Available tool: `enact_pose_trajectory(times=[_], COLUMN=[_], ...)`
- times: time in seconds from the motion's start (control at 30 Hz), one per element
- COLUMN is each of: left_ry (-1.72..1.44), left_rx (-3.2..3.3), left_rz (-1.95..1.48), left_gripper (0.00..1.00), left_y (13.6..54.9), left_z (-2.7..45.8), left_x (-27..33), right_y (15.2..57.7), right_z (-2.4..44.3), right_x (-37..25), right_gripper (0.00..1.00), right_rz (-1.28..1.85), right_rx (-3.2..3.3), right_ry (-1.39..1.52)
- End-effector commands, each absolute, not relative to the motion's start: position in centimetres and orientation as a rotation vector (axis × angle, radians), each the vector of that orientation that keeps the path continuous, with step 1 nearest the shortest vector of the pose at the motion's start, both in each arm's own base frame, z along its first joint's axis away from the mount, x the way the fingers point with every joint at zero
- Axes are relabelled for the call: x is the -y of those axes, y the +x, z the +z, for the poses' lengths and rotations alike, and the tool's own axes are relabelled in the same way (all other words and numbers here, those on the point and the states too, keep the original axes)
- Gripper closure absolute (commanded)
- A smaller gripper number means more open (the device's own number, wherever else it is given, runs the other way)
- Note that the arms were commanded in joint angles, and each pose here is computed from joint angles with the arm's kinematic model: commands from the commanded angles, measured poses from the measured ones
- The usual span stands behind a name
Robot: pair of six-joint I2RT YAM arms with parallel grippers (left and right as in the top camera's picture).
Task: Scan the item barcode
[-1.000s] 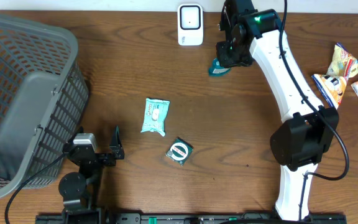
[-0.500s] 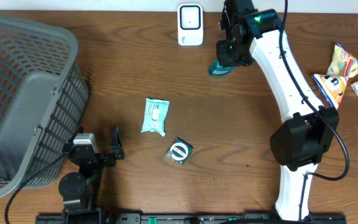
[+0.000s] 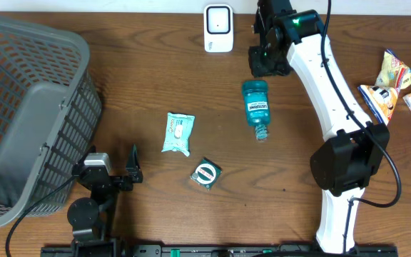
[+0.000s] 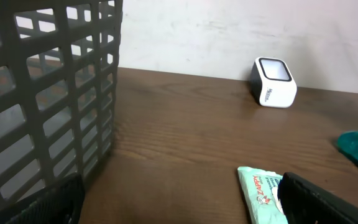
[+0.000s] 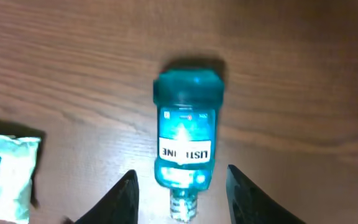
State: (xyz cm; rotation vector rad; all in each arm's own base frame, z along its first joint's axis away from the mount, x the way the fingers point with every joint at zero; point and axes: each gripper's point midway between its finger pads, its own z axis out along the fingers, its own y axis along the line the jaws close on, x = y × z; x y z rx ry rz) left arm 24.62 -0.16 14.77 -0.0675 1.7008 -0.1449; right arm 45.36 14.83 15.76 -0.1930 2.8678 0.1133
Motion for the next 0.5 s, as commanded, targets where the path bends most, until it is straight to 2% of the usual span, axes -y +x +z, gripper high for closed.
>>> enact_pose_trajectory(times=[0.0, 0.07, 0.17, 0.3, 0.47], left_ry=[-0.064, -0.064, -0.064, -0.064, -0.064], left_rx=[-1.749, -1.749, -1.749, -1.749, -1.748], left_rz=[-0.158, -0.158, -0.158, -0.158, -0.158], left_gripper=[0.02, 0.02, 0.02, 0.02, 0.02], left_y=[24.5, 24.5, 24.5, 24.5, 24.5], left_z=[13.2, 13.2, 13.2, 13.2, 13.2], left_x=[0.4, 0.4, 0.4, 0.4, 0.4], right_y=[44.4, 43.8, 43.4, 44.0, 44.1], right_z=[15.9, 14.7, 12.1, 9.0, 5.0], right_x=[-15.3, -15.6, -15.5, -15.0, -15.7], right_gripper=[0.56, 0.48, 0.44, 0.42, 0.42], right_rz=[0.122, 0.076, -0.102, -0.380, -0.442], right_rx=[-2.899, -2.922, -2.941, -2.911, -2.948], right_ry=[-0.151, -0.178, -0.188, -0.157, -0.160])
